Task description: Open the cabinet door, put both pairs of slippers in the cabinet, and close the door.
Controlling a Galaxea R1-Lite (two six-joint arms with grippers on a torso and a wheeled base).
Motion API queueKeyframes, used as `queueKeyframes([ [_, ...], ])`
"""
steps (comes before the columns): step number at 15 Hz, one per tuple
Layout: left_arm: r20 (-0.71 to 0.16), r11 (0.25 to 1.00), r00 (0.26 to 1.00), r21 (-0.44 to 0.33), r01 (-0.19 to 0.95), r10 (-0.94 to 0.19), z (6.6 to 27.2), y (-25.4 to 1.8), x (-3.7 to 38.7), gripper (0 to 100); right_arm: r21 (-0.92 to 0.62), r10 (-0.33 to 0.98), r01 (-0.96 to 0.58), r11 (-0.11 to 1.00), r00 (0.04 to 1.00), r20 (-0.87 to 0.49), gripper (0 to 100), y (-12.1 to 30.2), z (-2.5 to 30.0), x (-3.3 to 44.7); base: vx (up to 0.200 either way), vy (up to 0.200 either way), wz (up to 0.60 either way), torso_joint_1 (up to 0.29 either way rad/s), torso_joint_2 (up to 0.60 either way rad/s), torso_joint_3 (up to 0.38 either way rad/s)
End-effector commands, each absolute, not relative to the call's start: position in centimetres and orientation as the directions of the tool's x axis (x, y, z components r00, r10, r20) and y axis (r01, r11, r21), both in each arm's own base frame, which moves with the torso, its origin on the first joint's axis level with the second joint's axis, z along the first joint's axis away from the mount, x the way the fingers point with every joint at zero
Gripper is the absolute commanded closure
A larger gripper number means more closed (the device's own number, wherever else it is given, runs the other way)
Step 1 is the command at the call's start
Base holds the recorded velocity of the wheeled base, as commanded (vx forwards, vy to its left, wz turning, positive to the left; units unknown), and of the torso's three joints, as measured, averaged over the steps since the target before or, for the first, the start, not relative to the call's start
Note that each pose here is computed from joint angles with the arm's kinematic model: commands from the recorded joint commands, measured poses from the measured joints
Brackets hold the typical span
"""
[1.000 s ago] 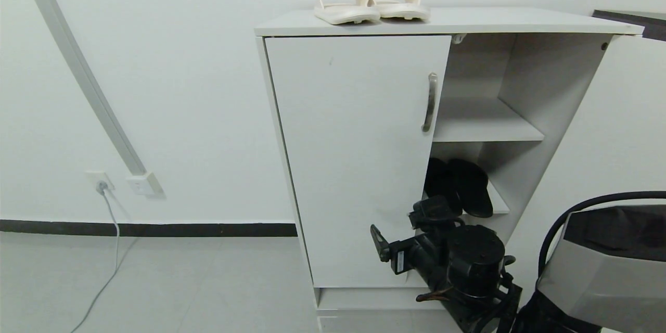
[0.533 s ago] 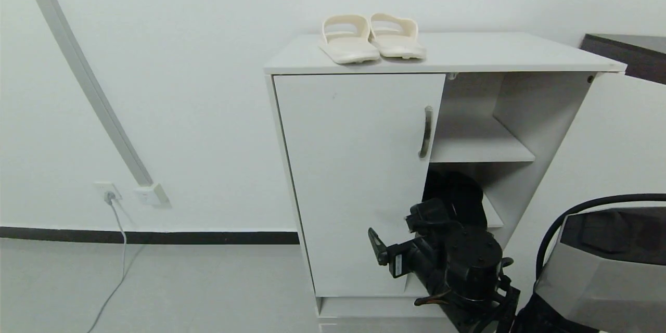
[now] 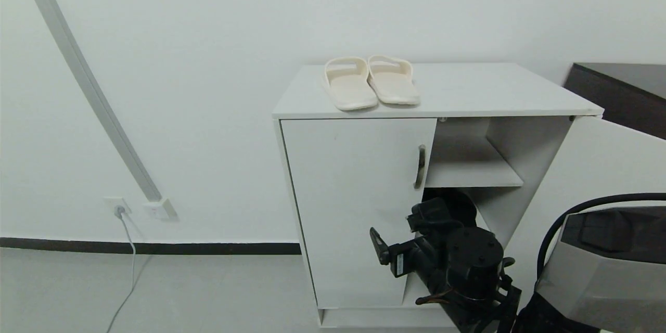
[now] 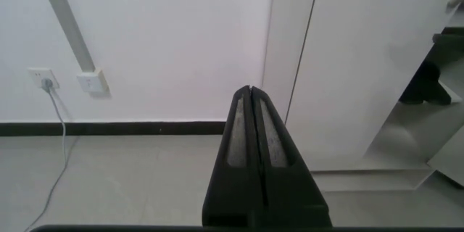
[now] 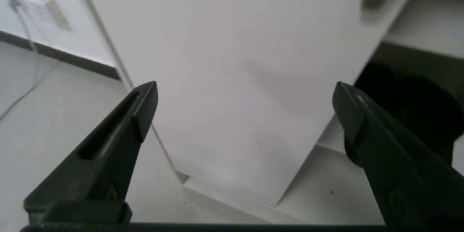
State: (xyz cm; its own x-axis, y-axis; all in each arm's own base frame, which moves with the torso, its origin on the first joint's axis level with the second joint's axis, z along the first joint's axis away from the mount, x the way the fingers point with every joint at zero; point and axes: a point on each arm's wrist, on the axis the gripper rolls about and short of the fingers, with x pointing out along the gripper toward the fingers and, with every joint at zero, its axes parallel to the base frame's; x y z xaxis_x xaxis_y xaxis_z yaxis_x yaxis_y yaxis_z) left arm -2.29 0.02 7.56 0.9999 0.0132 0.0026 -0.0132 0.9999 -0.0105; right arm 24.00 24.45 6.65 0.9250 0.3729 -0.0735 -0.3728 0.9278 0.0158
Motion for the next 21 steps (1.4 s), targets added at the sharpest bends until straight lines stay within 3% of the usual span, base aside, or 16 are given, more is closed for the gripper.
queueKeyframes([
  [1,0.002,1.0,1.0,-0.011,-0.014,0.014,7.56,0.02,-2.28,100,0.015,0.372,-0.372,0.928,0.925,-0.075,0,24.46,6.58,24.02,0.0,0.0,0.0,0.168,-0.48,-0.315],
  [16,0.002,1.0,1.0,-0.011,-0.011,0.011,7.56,0.02,-2.28,100,-0.007,0.38,-0.381,0.925,0.923,-0.061,0,24.38,6.25,23.73,0.0,0.0,0.0,0.213,-0.53,-0.322],
  [21,0.002,1.0,1.0,-0.011,-0.014,0.014,7.56,0.02,-2.28,100,-0.059,0.427,-0.431,0.9,0.902,-0.068,0,24.05,5.7,23.67,0.0,0.0,0.0,0.076,-0.17,-0.097],
])
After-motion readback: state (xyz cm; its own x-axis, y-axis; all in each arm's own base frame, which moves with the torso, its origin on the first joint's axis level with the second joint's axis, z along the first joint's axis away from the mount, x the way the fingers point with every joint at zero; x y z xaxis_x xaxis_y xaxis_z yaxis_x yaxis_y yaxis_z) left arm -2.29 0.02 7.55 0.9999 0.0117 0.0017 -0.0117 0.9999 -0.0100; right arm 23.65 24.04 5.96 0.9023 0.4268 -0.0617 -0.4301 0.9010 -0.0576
